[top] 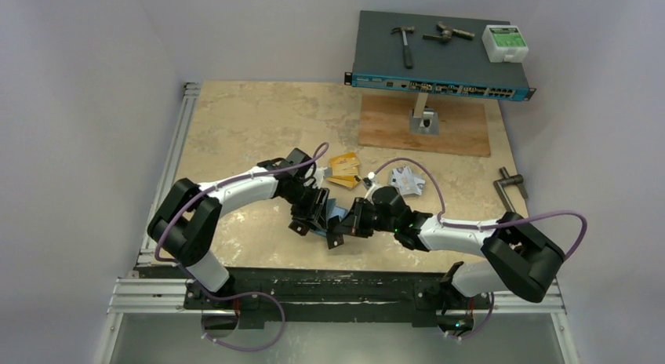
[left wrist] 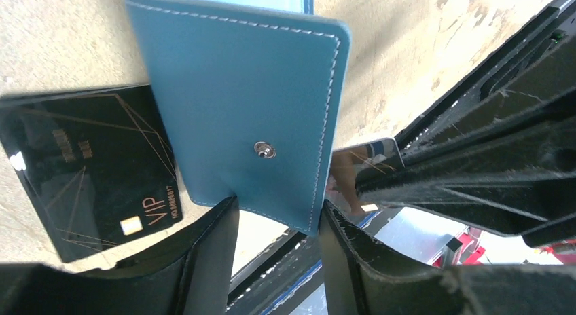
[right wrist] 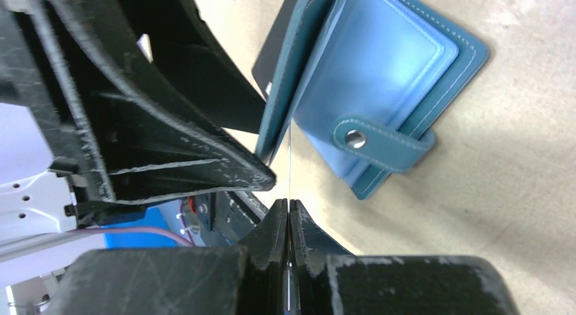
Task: Put the credit cards into the card holder
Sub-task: Pick up the card holder from the center of the board.
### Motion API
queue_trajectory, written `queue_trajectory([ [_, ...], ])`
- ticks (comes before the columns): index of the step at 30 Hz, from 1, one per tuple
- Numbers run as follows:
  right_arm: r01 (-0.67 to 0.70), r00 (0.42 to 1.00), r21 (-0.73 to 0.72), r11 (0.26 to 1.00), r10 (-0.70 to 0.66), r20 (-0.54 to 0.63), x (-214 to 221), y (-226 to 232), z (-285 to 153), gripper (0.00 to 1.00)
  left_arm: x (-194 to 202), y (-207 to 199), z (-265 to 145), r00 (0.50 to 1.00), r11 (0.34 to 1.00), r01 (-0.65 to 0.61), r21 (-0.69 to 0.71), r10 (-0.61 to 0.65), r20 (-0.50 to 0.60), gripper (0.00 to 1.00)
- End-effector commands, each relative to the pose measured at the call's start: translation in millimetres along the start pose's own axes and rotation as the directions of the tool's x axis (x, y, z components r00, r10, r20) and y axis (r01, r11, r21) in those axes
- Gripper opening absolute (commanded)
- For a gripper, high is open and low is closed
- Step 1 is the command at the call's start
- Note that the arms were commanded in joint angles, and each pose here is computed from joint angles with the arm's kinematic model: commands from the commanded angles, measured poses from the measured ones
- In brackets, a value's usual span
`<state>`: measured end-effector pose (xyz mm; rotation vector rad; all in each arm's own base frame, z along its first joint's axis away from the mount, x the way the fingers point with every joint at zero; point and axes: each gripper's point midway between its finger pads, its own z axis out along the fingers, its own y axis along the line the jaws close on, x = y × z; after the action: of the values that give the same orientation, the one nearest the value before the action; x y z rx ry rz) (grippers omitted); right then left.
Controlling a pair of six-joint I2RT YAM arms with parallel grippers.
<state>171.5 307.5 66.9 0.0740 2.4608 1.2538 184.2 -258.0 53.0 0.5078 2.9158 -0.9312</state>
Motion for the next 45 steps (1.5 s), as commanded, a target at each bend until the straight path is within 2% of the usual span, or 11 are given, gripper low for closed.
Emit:
queue_trajectory([
  [1,0.054,0.998,-0.113,0.992,-0.049,0.049,-21,37,2,0.00,-8,4,-4,1.000,1.000,-0.011,0.001,0.011,-0.004,0.43],
  [11,0.056,0.998,-0.121,0.991,-0.052,0.037,-18,36,6,0.00,-6,5,-5,1.000,0.997,0.003,0.079,-0.001,-0.028,0.39],
  [16,0.052,0.998,-0.113,0.992,-0.047,0.042,-17,33,3,0.00,-12,-10,-5,0.999,0.988,-0.005,0.153,0.011,-0.042,0.30],
  [19,0.053,0.998,-0.105,0.993,-0.048,0.046,-18,31,3,0.00,-14,-9,-9,0.999,0.991,-0.020,0.134,0.023,-0.024,0.22],
  [25,0.065,0.997,-0.100,0.993,-0.061,0.038,-19,30,11,0.00,-13,-3,-22,0.998,0.996,-0.068,0.066,0.066,0.019,0.16],
  [33,0.077,0.997,-0.099,0.992,-0.075,0.030,-22,26,28,0.00,-12,1,-46,0.989,0.990,-0.140,-0.021,0.141,0.055,0.18],
  [35,0.079,0.997,-0.102,0.992,-0.076,0.032,-25,27,31,0.00,-13,3,-49,0.987,0.988,-0.151,-0.036,0.153,0.053,0.20],
  [38,0.088,0.996,-0.109,0.990,-0.084,0.038,-28,31,34,0.00,-15,7,-51,0.982,0.983,-0.175,-0.061,0.179,0.054,0.35],
  [43,0.102,0.994,-0.124,0.987,-0.095,0.059,-34,38,34,0.00,-25,11,-56,0.981,0.982,-0.181,-0.060,0.184,0.060,0.53],
  [45,0.111,0.992,-0.122,0.986,-0.103,0.069,-38,41,36,0.00,-29,12,-57,0.980,0.981,-0.184,-0.059,0.187,0.062,0.74],
])
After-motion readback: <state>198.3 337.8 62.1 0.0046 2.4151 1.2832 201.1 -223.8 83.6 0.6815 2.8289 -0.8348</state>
